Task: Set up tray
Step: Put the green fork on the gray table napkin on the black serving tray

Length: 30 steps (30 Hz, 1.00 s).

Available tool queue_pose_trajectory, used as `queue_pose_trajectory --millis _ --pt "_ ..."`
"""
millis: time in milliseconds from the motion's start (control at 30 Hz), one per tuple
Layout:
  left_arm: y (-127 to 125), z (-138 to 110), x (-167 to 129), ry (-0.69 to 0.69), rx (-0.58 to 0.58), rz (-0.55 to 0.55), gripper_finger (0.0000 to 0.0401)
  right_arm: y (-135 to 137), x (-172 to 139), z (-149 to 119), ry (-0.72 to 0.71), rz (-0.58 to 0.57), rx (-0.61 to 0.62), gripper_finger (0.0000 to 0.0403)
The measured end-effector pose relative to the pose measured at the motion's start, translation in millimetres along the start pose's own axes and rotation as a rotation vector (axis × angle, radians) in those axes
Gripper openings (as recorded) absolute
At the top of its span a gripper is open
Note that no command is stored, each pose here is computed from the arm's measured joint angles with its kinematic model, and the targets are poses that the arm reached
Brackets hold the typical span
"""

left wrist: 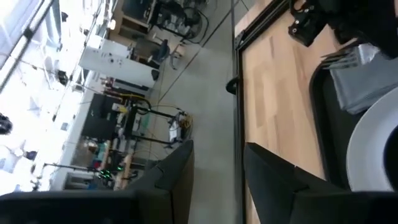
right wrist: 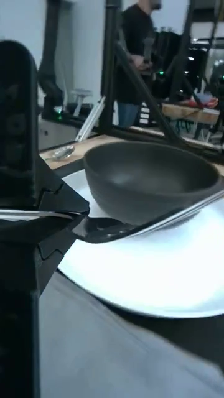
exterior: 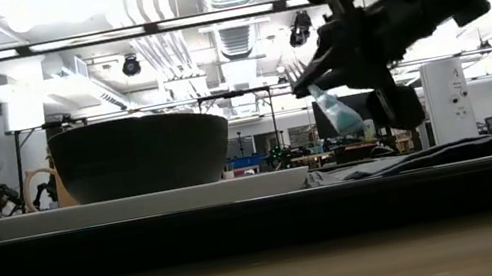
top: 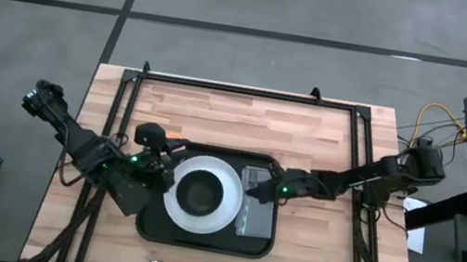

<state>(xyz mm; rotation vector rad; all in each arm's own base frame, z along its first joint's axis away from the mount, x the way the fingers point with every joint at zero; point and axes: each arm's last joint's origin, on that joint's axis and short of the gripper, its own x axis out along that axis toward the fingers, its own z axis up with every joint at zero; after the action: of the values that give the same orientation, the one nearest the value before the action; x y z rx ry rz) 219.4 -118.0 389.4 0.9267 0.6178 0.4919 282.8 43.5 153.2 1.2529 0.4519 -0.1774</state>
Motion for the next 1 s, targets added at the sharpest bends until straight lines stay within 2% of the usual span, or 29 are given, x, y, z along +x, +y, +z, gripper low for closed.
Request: queue_pose_trajectory --millis 133,433,567,800,1000 --pt "0.7 -0.4 -0.4 -0.001 0.017 -0.001 0.0121 -7.8 2.2 2.3 0.020 -0.041 0.114 0.0008" --pt "-0.1 0.1 -0.1 0.000 0.020 -0.001 0.0121 -14.2 -2.1 5.1 0.017 -0.140 0.244 0.0008" --pt "-0.1 0.1 -0.1 0.000 0.020 -0.001 0.0121 -14.9 2.0 8.8 0.050 -0.207 0.245 0.0008" --pt "-0.1 0.1 -0.1 0.000 0.020 -0.001 0.0121 -6.3 5.4 21.0 0.097 -0.292 0.168 0.0008" --pt "-0.1 0.1 0.0 0.000 0.038 -0.001 0.0121 -4.5 5.5 21.0 0.125 -0.305 0.151 0.0008"
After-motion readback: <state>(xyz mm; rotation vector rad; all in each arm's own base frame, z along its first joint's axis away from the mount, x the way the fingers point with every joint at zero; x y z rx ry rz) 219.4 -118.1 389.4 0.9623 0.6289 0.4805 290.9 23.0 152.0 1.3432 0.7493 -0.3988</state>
